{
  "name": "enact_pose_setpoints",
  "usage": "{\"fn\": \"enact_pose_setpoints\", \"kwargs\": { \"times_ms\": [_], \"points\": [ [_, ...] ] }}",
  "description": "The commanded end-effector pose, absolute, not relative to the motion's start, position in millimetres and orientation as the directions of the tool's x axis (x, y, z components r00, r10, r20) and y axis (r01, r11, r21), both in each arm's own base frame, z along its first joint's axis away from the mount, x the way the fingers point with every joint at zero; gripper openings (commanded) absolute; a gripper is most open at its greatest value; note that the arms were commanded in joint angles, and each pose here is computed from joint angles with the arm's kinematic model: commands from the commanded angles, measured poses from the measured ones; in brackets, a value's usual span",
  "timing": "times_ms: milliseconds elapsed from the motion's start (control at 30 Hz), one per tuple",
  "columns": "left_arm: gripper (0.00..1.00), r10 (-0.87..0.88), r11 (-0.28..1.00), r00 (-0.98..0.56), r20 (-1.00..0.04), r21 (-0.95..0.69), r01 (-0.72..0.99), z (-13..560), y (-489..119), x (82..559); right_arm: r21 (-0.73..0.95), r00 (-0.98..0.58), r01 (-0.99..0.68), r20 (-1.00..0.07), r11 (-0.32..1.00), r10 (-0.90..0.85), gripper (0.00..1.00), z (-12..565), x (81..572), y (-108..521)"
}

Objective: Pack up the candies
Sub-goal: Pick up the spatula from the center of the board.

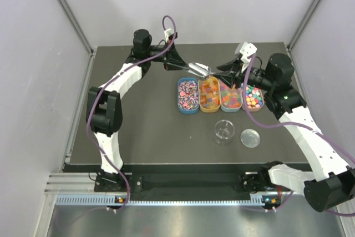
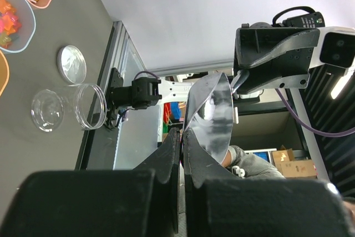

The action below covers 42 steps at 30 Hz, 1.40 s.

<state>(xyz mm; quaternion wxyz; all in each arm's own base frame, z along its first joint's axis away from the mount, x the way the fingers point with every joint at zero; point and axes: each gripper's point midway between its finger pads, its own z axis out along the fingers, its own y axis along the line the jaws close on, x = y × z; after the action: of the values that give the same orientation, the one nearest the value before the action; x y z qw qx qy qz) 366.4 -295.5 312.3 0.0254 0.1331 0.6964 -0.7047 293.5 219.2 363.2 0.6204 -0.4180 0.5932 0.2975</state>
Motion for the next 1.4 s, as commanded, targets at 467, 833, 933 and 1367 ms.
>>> {"fn": "enact_pose_setpoints", "kwargs": {
  "times_ms": [467,833,933,1367],
  "points": [
    [0.00,0.195,-0.071,-0.924,-0.330,-0.944,0.322,324,-295,362,-0.152,0.132,-0.855,-0.988,0.497,-0.074,0.48,379,291,220],
    [0.00,0.203,-0.080,-0.915,-0.350,-0.937,0.340,327,-296,367,-0.134,0.117,-0.847,-0.991,0.514,-0.065,0.47,369,276,213],
    [0.00,0.204,-0.083,-0.911,-0.358,-0.934,0.349,328,-296,367,-0.126,0.109,-0.850,-0.992,0.511,-0.064,0.46,364,276,213],
    [0.00,0.205,-0.087,-0.906,-0.370,-0.929,0.359,333,-295,364,-0.113,0.098,-0.857,-0.994,0.503,-0.057,0.43,360,282,218]
  ]
}}
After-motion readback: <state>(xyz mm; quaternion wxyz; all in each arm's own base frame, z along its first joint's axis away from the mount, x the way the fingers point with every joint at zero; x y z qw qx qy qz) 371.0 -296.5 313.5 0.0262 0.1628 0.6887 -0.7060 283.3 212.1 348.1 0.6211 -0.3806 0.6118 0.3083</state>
